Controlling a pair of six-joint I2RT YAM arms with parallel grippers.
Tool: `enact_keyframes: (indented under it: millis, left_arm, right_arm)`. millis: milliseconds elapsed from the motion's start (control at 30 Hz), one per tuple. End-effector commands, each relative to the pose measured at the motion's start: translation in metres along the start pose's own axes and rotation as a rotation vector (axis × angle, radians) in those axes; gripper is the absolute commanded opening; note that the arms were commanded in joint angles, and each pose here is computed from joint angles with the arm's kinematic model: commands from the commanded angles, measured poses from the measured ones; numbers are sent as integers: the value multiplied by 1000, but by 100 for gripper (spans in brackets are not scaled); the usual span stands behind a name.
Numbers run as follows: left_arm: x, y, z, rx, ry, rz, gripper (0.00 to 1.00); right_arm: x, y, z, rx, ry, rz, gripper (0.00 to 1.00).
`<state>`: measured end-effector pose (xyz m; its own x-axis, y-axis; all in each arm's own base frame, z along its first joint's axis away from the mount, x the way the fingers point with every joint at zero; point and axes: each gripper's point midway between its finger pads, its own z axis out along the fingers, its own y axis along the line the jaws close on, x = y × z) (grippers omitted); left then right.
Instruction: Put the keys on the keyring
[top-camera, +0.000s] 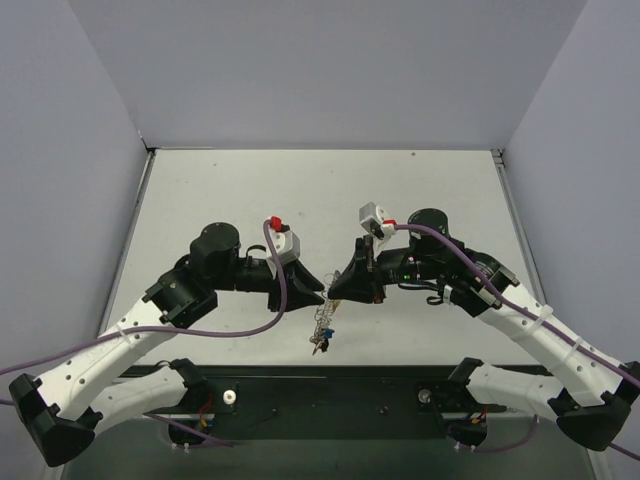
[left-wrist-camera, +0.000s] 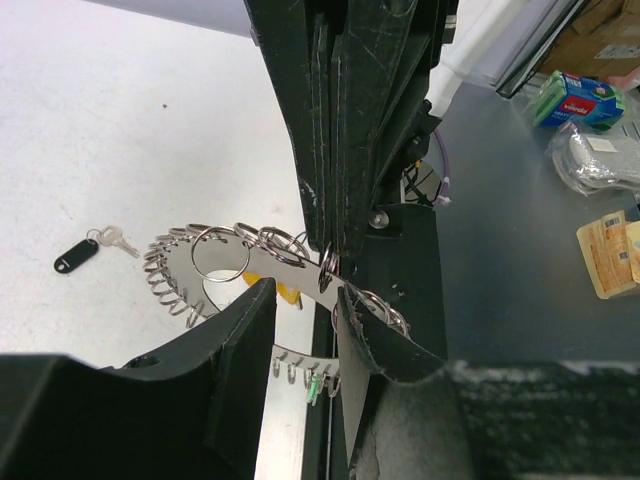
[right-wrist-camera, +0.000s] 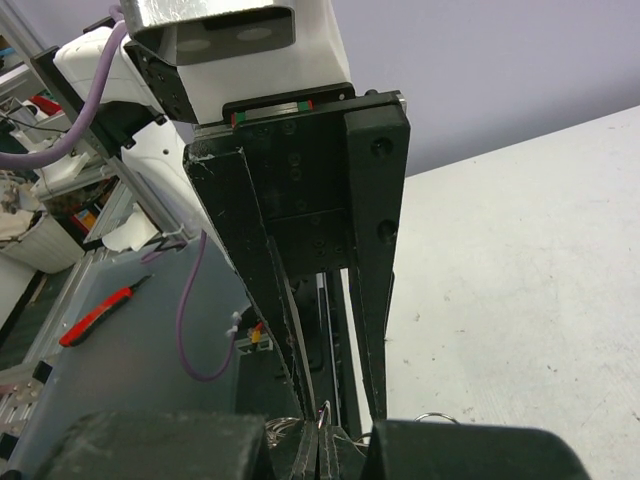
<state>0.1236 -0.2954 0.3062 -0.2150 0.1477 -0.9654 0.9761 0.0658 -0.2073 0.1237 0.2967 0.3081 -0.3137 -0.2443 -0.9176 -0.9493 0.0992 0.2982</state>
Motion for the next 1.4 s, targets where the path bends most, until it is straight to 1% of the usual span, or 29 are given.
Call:
enact_keyframes:
  millis: [0,300,400,433,467,733,767,833,867,900,1033,1167,1200,1233,1267,1300,1333,1367]
  left_arm:
    - [-18,-9,-1,43,-23,45,40]
    - [-25,-11,1,62,-32,61,40]
    - [-27,-12,3,78,-38,60,36]
    - [-27,-12,4,79,-39,55,33]
    - [-27,-13,4,89,-40,54,31]
    - [-23,-16,14,118,-25,48,29]
    - [-24,-17,14,118,-23,49,28]
    - [-24,-18,15,127,-18,53,18]
    - [-23,-19,16,132,-14,50,11]
    - [-24,-20,17,139,-14,53,0]
    - [-23,-28,18,169,-21,65,0]
    - [-23,-30,19,159,-40,79,0]
    - [-26,-31,15,148,-58,89,0]
    - [-20,-26,16,113,-58,69,0]
    - [-28,-27,12,98,-99,91,0]
    - [-27,-25,10,78,-113,90,0]
    - [-20,-17,11,33,-120,64,0]
    - [-26,-15,9,15,-162,83,0]
  right_arm:
    - [-29,17,-5,-58,-72,-92,0]
    - [-26,16,-2,-63,-57,-85,0]
    - [-26,16,-2,-63,-57,-87,0]
    - [-26,16,-2,-62,-57,-87,0]
    - [-25,15,-2,-59,-56,-86,0]
    - [-25,15,0,-60,-57,-85,0]
    - [-26,15,0,-60,-57,-85,0]
    - [-25,13,1,-58,-53,-83,0]
    - [-25,13,2,-58,-50,-81,0]
    - [-25,11,3,-50,-48,-79,0]
    - [-25,4,4,-15,-46,-77,0]
    - [-28,-12,0,90,-64,-76,0]
    - [-28,-15,-2,115,-71,-76,5]
    - [-31,-19,-6,151,-85,-80,10]
    - [-33,-19,-7,158,-95,-89,17]
    - [-33,-20,-8,169,-100,-90,33]
    - [-36,-22,-11,193,-117,-89,42]
    - [-39,-23,-13,205,-137,-94,49]
